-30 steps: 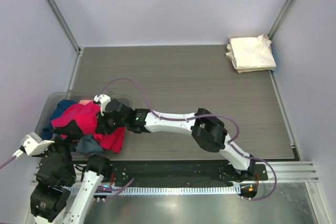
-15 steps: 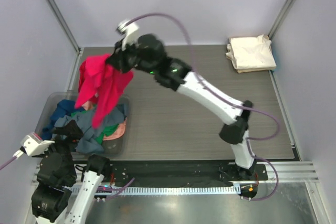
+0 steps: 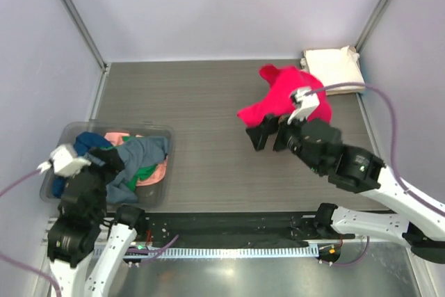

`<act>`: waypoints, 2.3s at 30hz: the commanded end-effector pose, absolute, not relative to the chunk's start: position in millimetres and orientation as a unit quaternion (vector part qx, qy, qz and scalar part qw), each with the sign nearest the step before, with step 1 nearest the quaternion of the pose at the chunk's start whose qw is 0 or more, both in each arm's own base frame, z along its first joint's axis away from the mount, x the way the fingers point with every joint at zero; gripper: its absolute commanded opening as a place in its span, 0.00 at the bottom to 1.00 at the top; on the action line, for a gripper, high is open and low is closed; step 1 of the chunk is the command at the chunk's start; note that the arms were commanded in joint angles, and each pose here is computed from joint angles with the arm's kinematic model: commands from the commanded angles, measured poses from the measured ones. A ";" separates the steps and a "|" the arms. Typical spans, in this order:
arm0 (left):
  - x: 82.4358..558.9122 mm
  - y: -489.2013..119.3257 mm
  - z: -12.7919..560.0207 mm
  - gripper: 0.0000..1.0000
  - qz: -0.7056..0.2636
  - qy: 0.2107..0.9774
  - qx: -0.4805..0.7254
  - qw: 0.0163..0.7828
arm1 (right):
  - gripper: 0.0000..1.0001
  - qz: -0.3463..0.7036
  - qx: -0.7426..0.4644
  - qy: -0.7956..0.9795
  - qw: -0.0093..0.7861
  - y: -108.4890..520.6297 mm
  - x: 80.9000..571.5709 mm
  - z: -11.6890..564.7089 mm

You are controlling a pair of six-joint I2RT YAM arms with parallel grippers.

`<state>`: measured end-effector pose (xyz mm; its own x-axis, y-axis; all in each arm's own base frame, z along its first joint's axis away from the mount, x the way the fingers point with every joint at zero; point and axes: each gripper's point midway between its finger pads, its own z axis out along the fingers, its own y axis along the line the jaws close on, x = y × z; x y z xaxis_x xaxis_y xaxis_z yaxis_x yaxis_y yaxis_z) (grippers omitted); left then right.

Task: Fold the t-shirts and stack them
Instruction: Move the tshirt to the center of the board, then flatten the tshirt out

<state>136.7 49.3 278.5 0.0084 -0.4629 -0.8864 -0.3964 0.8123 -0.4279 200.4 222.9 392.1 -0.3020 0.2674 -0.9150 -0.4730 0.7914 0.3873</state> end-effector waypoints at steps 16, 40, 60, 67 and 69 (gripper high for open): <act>212.1 -31.4 246.0 0.75 -0.075 0.841 -0.122 0.521 | 1.00 0.082 0.058 0.891 0.443 145.5 289.4 233.6; 207.3 -34.9 244.1 0.81 -0.093 0.827 -0.108 0.543 | 0.90 -0.018 0.131 0.914 0.383 39.4 589.4 102.8; 210.5 -30.9 241.5 0.81 -0.086 0.830 -0.117 0.538 | 0.01 0.043 0.123 0.919 0.373 59.9 564.2 102.5; 229.9 -50.8 224.9 0.76 -0.103 0.867 -0.104 0.476 | 0.01 0.112 0.099 0.873 0.465 90.2 549.3 246.8; 239.2 -62.8 226.9 0.76 -0.118 0.873 -0.109 0.460 | 0.01 0.126 0.082 0.852 0.502 98.7 522.5 306.8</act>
